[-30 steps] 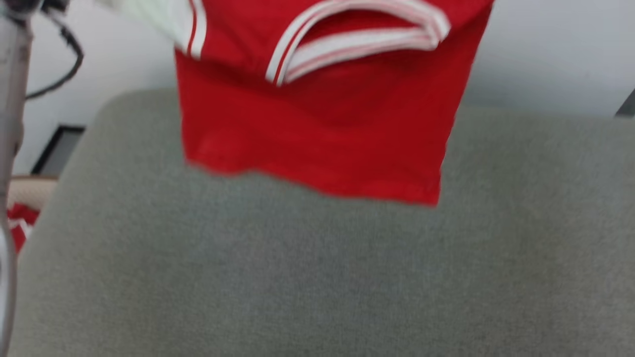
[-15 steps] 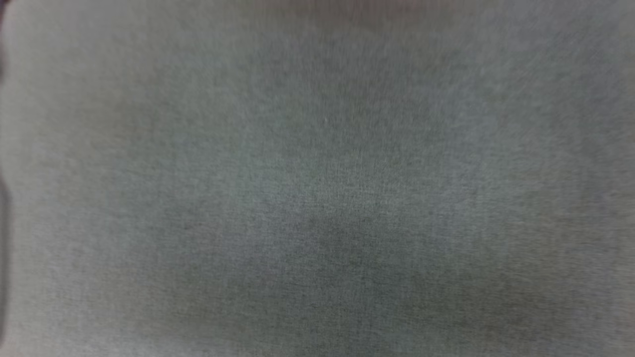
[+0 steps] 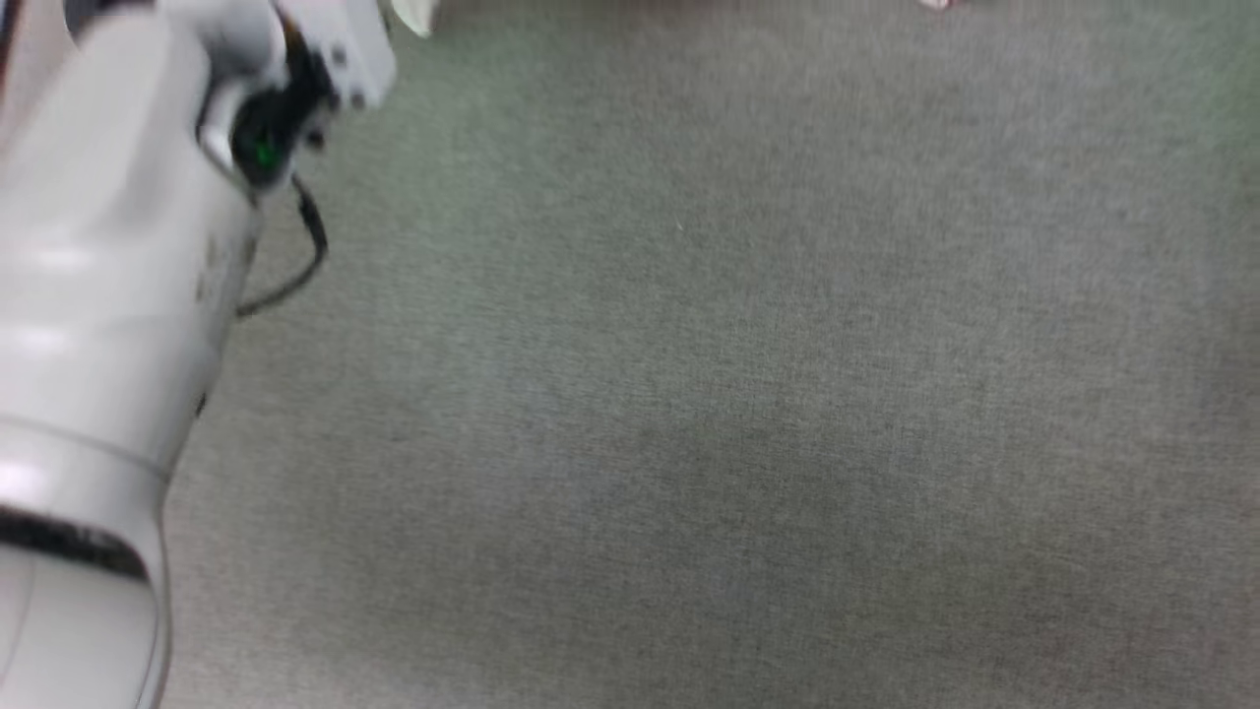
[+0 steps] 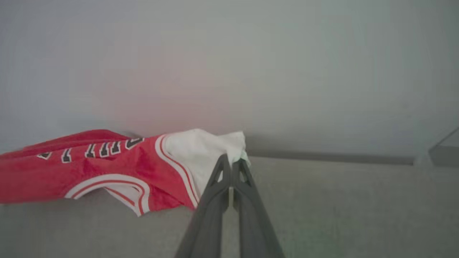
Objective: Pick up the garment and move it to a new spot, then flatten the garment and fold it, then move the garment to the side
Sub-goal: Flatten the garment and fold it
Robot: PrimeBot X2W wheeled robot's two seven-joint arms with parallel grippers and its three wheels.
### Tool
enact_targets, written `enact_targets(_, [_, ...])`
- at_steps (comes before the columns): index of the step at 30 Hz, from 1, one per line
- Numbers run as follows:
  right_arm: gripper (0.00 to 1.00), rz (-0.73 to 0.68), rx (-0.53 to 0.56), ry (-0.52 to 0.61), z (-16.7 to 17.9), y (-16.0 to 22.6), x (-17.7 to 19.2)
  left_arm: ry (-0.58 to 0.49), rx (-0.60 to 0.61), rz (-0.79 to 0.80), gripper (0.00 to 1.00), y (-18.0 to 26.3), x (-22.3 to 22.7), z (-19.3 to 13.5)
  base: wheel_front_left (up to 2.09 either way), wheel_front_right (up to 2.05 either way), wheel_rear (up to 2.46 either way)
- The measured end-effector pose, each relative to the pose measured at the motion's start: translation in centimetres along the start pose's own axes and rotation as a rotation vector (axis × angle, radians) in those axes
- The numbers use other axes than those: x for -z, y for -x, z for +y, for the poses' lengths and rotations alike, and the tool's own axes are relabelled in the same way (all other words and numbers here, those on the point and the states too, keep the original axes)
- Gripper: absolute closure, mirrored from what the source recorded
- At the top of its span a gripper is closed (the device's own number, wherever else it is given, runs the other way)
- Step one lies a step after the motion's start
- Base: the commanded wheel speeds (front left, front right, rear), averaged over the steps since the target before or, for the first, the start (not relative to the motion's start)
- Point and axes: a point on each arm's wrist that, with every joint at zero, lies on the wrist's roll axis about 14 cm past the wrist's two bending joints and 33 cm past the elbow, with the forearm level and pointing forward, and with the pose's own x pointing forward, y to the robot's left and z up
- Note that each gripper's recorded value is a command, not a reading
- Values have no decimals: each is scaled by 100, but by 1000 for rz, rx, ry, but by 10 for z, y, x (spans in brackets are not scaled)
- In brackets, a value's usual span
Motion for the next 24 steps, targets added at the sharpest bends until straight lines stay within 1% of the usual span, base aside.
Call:
enact_targets(3, [100, 116, -4, -81, -2, 20, 19, 24, -11, 36, 100, 24, 8, 9, 0, 0, 0])
enact_targets(4, [100, 133, -11, -102, -1, 28, 21, 28, -12, 37, 100, 32, 7, 12, 0, 0, 0])
enact_targets(7, [100, 191, -5, -120, -7, 55, 17, 32, -6, 43, 100, 57, 4, 15, 0, 0, 0])
enact_targets(10, [100, 283, -10, -142, -9, 85, 25, 57, 5, 54, 100, 80, 1, 16, 0, 0, 0])
enact_targets(12, [100, 359, -26, -123, -5, 105, 34, 53, 16, 73, 100, 96, 3, 16, 0, 0, 0])
enact_targets(14, [100, 394, -43, -124, -3, 125, 36, 54, 29, 96, 100, 111, 9, 15, 0, 0, 0])
enact_targets(17, [100, 453, -63, -91, -1, 156, 44, 51, 58, 128, 100, 133, 20, 9, 0, 0, 0])
enact_targets(20, [100, 546, -73, -43, -2, 191, 68, 34, 71, 155, 100, 156, 34, 2, 0, 0, 0])
enact_targets(24, [100, 631, -102, -22, 0, 237, 98, 22, 77, 178, 100, 188, 54, -6, 0, 0, 0])
